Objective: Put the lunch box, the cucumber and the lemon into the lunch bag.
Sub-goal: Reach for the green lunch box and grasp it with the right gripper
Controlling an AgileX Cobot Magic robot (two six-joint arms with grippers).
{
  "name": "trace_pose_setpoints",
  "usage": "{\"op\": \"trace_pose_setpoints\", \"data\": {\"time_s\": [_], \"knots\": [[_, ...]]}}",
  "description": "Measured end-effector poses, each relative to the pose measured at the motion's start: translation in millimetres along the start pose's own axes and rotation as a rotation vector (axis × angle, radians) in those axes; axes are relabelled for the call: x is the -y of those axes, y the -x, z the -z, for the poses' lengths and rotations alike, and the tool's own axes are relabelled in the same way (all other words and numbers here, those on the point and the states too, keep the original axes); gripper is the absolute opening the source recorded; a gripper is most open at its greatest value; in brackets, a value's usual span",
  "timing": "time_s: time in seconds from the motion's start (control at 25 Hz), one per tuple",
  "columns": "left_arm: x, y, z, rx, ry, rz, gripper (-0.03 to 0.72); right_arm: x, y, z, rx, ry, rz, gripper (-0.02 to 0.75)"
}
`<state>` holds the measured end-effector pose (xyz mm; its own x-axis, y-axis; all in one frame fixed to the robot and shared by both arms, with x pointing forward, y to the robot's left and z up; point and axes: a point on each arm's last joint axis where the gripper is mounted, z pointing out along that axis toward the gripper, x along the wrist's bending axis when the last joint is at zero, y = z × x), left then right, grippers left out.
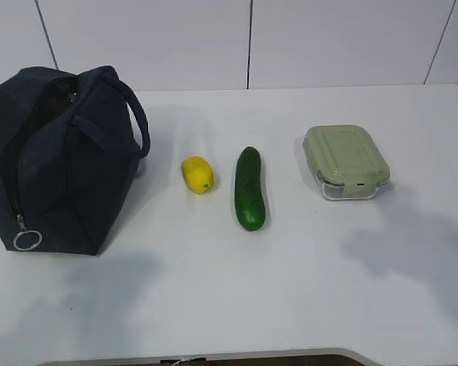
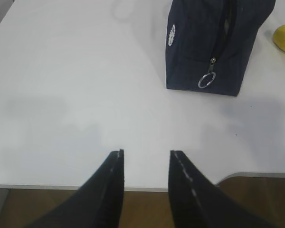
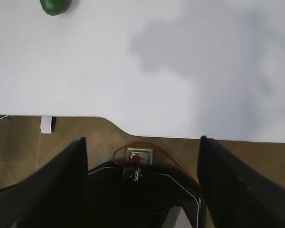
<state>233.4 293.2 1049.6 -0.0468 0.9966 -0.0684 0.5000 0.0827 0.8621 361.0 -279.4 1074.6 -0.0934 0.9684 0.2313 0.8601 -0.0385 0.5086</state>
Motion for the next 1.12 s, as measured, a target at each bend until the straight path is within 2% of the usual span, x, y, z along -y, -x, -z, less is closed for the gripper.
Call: {"op": "trace_pose_setpoints", "data": {"time_s": [0.28, 0.52, 0.72, 0.88, 1.0, 1.12], "knots": [[0.0, 0.0, 0.0, 0.0, 0.0, 0.0, 0.225, -65.6, 6.2, -22.3, 0.001, -0.065, 0.045, 0.57], [0.0, 0.0, 0.0, 0.0, 0.0, 0.0, 0.225, -120.9, 8.0, -52.2, -0.073, -0.083, 0.065, 0.57], [0.0, 0.0, 0.0, 0.0, 0.0, 0.0, 0.225, -161.7, 6.5, -84.6, -0.204, -0.124, 0.086, 0.568], [0.0, 0.0, 0.0, 0.0, 0.0, 0.0, 0.225, -186.0, 9.7, -102.0, -0.373, -0.152, 0.078, 0.567], [0.0, 0.0, 0.0, 0.0, 0.0, 0.0, 0.225, -205.4, 25.9, -110.3, -0.48, -0.089, 0.03, 0.566], [0.0, 0.0, 0.0, 0.0, 0.0, 0.0, 0.225, -215.3, 49.3, -116.7, -0.496, -0.048, -0.028, 0.566]]}}
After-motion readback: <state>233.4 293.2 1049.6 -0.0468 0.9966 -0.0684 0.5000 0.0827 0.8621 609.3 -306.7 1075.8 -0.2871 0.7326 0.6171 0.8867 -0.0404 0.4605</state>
